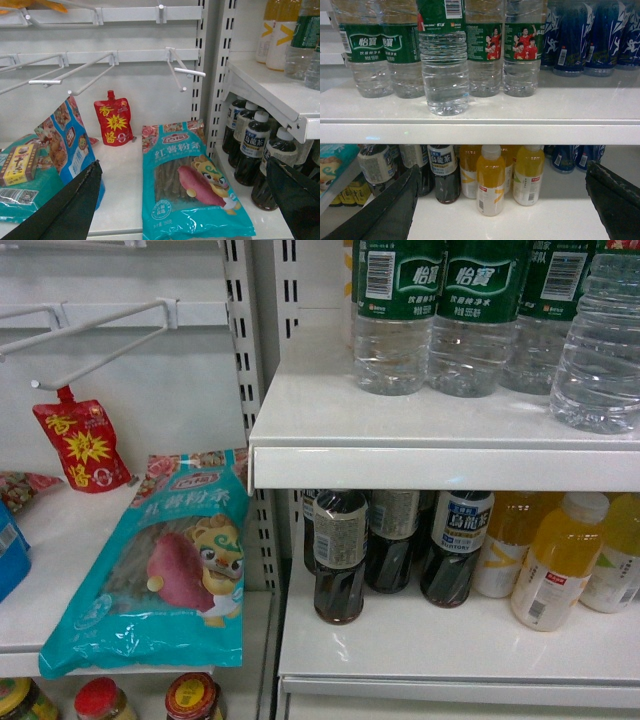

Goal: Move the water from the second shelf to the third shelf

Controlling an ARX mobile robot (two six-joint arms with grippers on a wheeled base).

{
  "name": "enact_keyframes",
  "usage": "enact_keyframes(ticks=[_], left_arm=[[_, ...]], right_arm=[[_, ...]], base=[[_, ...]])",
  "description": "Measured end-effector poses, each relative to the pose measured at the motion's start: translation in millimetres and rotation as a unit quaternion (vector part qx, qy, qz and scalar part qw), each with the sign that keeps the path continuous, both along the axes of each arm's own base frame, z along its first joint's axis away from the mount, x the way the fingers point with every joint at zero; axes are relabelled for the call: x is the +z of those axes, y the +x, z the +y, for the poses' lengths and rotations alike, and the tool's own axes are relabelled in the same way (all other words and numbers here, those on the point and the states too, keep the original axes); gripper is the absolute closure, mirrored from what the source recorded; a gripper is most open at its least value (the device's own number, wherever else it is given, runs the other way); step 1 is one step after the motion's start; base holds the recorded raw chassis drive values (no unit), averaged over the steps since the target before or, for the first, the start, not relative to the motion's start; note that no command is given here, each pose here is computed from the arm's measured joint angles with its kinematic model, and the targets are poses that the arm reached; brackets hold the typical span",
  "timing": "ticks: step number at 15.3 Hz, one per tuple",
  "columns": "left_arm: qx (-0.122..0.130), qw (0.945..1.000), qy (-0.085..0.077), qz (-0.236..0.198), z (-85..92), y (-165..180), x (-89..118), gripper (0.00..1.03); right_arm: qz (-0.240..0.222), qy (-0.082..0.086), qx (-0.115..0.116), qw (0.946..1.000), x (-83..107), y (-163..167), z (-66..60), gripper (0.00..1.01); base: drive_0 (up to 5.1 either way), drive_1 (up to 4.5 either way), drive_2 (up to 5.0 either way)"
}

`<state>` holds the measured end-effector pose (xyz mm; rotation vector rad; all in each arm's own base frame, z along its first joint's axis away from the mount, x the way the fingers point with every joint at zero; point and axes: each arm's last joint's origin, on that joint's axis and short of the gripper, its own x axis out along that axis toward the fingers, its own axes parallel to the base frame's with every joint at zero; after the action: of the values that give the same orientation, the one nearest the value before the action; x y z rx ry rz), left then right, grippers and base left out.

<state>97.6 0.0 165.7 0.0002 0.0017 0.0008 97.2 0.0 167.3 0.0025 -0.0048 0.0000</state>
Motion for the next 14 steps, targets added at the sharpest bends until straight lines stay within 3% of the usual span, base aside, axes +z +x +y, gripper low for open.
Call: enact_keyframes(ticks=[14], left_arm=[[0.000,1.0000,0.000,0.001,0.0,0.0,-0.2,0.05]], right_arm=[[0.000,-0.001,0.000,1.0000,0.1,0.0,0.0,0.03]], base=[[0.0,0.00,0.0]])
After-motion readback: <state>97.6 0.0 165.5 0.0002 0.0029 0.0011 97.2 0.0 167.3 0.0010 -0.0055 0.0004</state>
